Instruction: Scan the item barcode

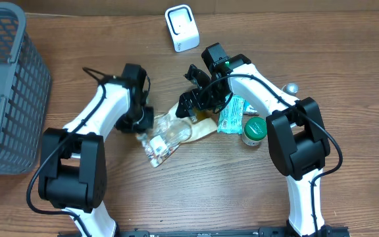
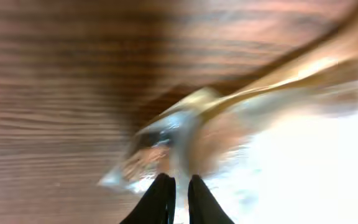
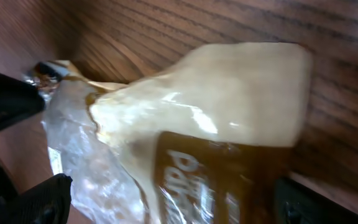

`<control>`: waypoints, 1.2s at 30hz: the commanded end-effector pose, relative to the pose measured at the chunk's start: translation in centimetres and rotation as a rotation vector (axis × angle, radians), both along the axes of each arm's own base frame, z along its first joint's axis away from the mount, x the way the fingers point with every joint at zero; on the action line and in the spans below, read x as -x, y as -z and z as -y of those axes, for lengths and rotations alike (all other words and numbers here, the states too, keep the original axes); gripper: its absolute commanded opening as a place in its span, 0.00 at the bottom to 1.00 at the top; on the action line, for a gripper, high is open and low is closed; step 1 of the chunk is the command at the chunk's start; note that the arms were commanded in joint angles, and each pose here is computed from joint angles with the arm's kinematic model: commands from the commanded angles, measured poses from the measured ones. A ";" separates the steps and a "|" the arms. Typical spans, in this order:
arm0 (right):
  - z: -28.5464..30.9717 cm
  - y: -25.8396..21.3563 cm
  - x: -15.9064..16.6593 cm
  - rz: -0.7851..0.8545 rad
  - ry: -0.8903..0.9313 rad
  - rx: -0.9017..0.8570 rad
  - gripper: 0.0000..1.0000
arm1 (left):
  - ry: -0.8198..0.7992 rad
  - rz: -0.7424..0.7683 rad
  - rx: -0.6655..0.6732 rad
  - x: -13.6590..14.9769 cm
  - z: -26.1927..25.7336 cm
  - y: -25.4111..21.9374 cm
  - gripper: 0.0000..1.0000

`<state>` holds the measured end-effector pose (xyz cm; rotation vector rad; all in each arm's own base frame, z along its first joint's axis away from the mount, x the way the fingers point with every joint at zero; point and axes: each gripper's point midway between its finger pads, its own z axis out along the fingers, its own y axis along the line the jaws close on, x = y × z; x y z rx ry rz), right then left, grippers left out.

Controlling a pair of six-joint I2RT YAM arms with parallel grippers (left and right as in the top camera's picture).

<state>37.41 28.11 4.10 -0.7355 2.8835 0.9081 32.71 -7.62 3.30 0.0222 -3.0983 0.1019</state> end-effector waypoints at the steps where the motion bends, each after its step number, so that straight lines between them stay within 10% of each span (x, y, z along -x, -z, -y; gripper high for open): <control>1: -0.3 0.3 0.0 -0.021 0.005 -0.026 1.00 | -0.011 0.016 0.120 -1.3 1.7 -2.9 0.14; 12: 0.2 0.6 -0.3 -0.074 0.117 0.021 1.00 | 0.024 -0.241 0.174 5.4 2.1 -2.0 0.17; 36: -1.2 2.0 3.0 -0.201 0.106 -0.042 1.00 | -0.022 -0.144 -0.002 3.5 -0.7 2.5 0.13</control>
